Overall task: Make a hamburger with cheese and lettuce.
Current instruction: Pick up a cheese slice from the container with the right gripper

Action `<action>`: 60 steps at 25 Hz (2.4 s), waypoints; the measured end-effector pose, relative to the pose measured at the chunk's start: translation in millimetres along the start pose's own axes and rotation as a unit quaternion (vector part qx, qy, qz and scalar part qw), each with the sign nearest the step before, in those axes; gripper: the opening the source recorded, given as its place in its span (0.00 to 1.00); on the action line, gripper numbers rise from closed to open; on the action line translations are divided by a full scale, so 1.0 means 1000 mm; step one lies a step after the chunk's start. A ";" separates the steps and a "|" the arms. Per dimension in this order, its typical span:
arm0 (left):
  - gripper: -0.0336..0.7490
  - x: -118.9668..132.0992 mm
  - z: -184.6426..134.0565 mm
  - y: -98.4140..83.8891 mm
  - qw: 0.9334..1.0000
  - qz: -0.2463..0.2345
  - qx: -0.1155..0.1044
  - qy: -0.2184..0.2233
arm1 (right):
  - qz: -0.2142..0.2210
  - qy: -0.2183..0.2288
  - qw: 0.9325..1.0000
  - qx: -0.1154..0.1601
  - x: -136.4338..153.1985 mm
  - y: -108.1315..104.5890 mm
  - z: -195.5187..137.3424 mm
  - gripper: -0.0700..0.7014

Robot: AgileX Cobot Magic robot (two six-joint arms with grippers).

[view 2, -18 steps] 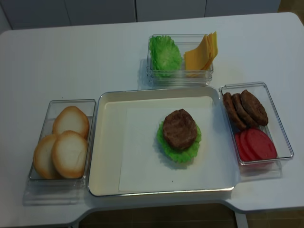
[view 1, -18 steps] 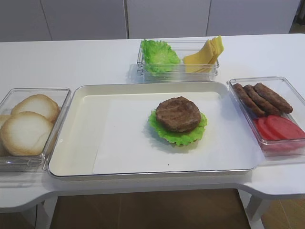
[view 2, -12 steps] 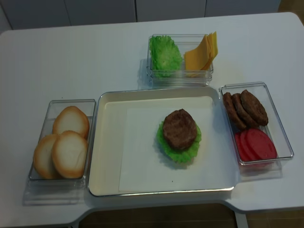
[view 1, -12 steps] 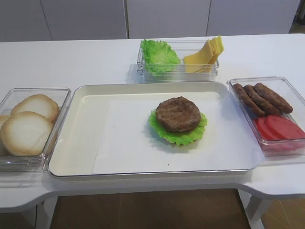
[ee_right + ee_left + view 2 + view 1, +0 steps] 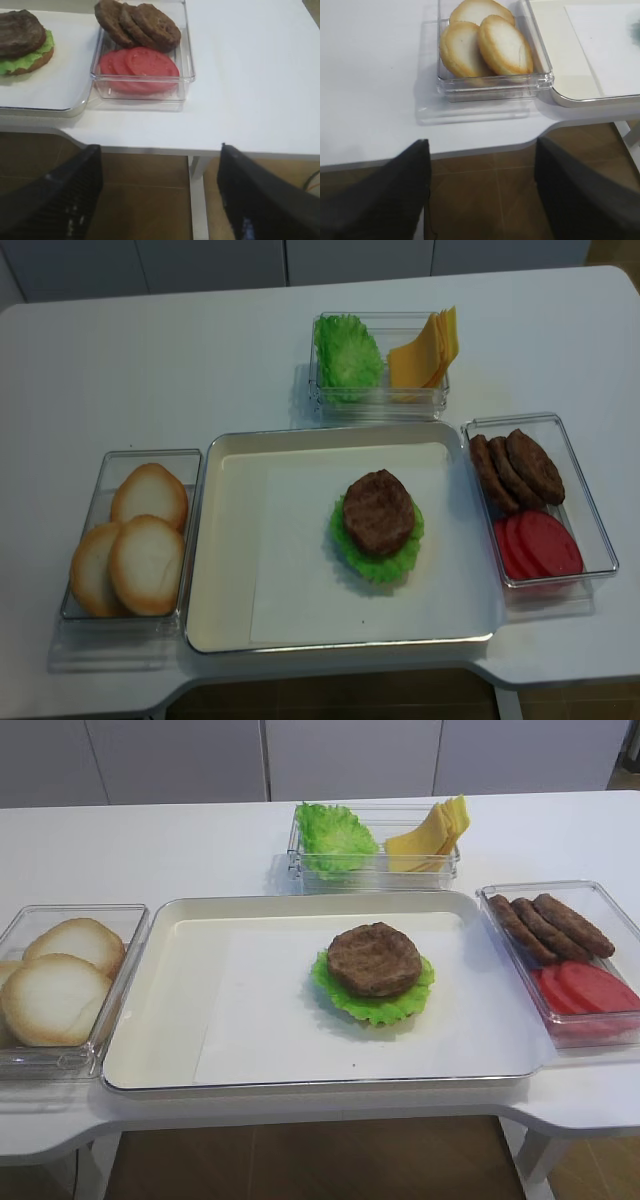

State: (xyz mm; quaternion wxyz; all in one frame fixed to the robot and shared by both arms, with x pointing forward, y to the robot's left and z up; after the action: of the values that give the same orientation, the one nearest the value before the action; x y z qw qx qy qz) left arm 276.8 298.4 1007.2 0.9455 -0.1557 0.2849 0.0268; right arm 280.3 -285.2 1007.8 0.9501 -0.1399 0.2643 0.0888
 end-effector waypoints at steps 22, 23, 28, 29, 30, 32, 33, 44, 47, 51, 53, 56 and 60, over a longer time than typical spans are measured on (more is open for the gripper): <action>0.65 0.000 0.000 0.000 1.000 0.000 0.000 0.000 | 0.077 -0.020 0.991 0.112 0.034 -0.009 0.096 0.68; 0.65 0.000 0.000 0.000 1.000 0.000 0.000 0.000 | 0.081 -0.026 0.989 0.124 0.040 -0.010 0.102 0.68; 0.65 0.000 0.000 0.000 1.000 0.000 0.000 0.000 | 0.125 -0.020 0.973 0.195 0.076 -0.010 0.130 0.68; 0.65 0.000 0.000 0.000 1.000 0.000 0.000 0.000 | 0.132 -0.018 0.971 0.201 0.085 -0.011 0.137 0.68; 0.65 0.000 0.000 0.000 1.000 0.000 0.000 0.000 | 0.140 -0.022 0.968 0.209 0.091 -0.012 0.145 0.68; 0.65 0.000 0.000 0.000 1.000 0.000 0.000 0.000 | 0.153 -0.022 0.962 0.227 0.107 -0.014 0.161 0.68; 0.65 0.000 0.000 0.000 1.000 0.000 0.000 0.000 | 0.158 -0.024 0.960 0.230 0.113 -0.016 0.170 0.68; 0.65 0.000 0.000 0.000 1.000 0.000 0.000 0.000 | 0.191 0.005 0.940 0.283 0.218 -0.037 0.232 0.68; 0.65 0.000 0.000 0.000 1.000 0.000 0.000 0.000 | 0.201 0.015 0.932 0.300 0.251 -0.039 0.237 0.68; 0.65 0.000 0.000 0.000 1.000 0.000 0.000 0.000 | 0.213 0.025 0.921 0.324 0.290 -0.040 0.241 0.68; 0.65 0.000 0.000 0.000 1.000 0.000 0.000 0.000 | 0.215 0.036 0.918 0.332 0.310 -0.040 0.237 0.68; 0.65 0.000 0.000 0.000 1.000 0.000 0.000 0.000 | 0.219 0.051 0.917 0.329 0.333 -0.039 0.232 0.68; 0.65 0.000 0.000 0.000 1.000 0.000 0.000 0.000 | 0.221 0.064 0.917 0.326 0.356 -0.038 0.224 0.68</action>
State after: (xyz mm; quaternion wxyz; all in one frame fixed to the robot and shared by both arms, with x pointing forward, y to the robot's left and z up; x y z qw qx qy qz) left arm 276.8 298.4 1007.2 0.9455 -0.1557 0.2849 0.0268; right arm 697.1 -217.3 1012.9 0.8802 0.2346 0.3629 0.1964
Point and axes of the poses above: a point on each arm's last joint axis where the gripper is mounted, x pointing out along that axis toward the gripper, y along the wrist's bending axis when the last joint is at zero, z = x × y, the point moved 6 cm from there along x, pointing out along that axis toward the gripper, and after that the axes turned 14 degrees about -x, right-handed, at the moved point
